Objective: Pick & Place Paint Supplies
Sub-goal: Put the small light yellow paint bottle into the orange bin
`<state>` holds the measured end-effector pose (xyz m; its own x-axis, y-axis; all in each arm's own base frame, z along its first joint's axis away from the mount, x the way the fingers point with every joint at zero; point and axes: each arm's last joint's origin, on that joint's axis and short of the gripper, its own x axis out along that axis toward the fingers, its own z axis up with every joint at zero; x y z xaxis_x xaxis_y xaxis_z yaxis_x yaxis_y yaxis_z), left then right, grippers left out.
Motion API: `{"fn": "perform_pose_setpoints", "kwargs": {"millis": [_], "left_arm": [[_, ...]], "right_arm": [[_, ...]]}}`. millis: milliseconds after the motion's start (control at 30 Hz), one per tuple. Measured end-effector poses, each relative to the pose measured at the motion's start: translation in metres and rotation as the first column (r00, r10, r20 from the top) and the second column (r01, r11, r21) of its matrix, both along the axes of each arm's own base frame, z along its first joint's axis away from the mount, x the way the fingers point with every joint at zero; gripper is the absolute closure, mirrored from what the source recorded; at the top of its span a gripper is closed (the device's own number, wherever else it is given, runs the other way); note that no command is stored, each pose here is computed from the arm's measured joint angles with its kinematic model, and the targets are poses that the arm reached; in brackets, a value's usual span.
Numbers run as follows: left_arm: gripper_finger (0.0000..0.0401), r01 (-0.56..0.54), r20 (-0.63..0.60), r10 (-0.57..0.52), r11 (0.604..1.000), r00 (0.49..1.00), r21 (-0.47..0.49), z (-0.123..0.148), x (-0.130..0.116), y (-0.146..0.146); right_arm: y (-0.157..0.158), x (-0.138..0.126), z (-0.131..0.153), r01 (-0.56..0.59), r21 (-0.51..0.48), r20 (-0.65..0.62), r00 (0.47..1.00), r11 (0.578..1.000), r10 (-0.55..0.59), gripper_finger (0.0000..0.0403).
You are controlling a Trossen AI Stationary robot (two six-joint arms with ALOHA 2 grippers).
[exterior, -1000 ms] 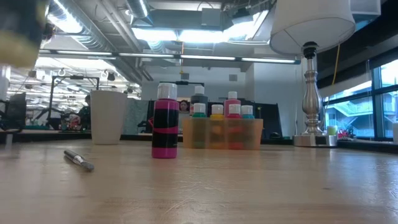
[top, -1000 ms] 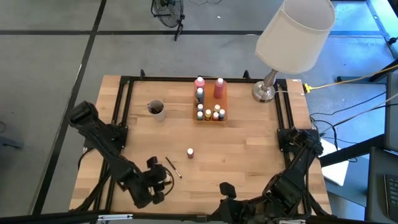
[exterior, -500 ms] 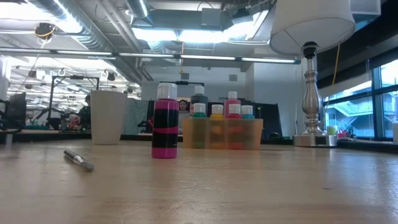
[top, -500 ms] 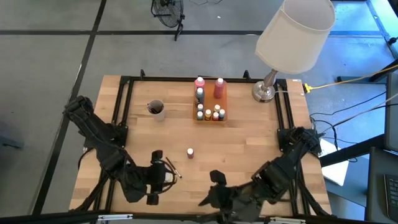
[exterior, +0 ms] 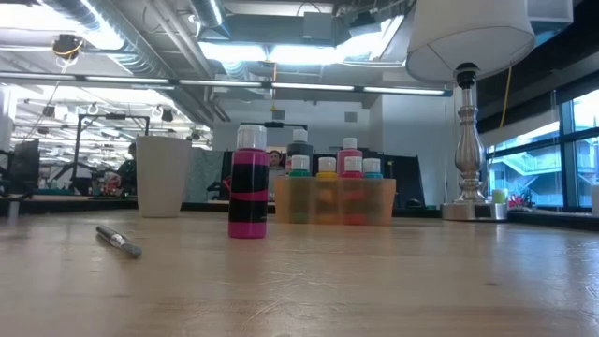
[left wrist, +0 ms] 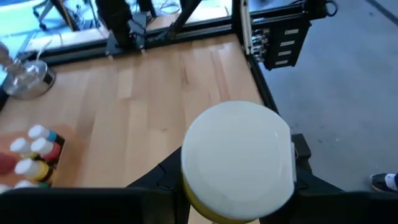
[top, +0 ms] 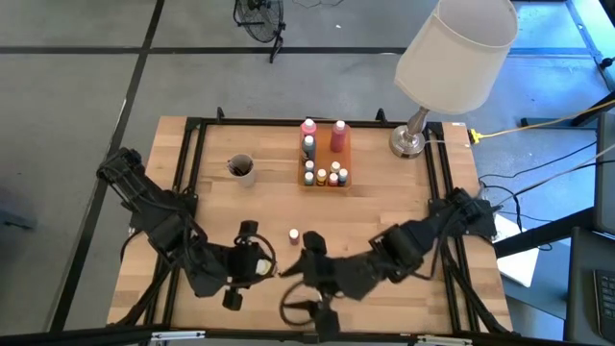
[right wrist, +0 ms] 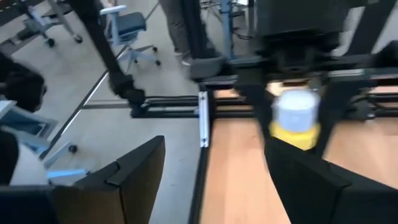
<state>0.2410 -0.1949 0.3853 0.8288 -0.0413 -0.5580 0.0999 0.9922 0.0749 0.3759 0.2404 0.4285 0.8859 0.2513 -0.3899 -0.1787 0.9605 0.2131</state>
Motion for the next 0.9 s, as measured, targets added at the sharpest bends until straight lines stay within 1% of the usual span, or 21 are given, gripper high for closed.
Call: {"fn": "perform_pose_setpoints", "kwargs": {"millis": [167,333,467,633,900], "left_arm": [[0.0279,0.008,0.01,-0.008,1.0,1.0,0.011,0.001,0.004,0.003],[0.0279,-0.032,0.015,0.031,0.999,0.999,0.017,0.001,0.01,0.011],[0.0279,-0.058,0.029,0.058,0.998,0.998,0.005,0.002,0.016,0.017],[0.0279,-0.053,0.078,0.053,0.999,0.996,0.001,0.007,0.021,0.019],[0.0279,-0.022,0.106,0.021,1.0,0.994,0.01,0.01,0.023,0.017]], "right_arm": [[-0.018,0.011,0.0,0.051,-0.01,0.007,0.999,0.999,-0.051,0.0125],[-0.028,0.016,0.0,0.074,-0.066,0.025,0.997,0.995,-0.073,0.0125],[-0.032,0.018,0.0,0.119,-0.113,0.039,0.993,0.987,-0.115,0.0125],[-0.039,0.019,-0.004,0.174,-0.163,0.015,0.985,0.971,-0.174,0.0125],[-0.044,0.022,-0.007,0.187,-0.159,-0.005,0.982,0.969,-0.19,0.0125]]}}
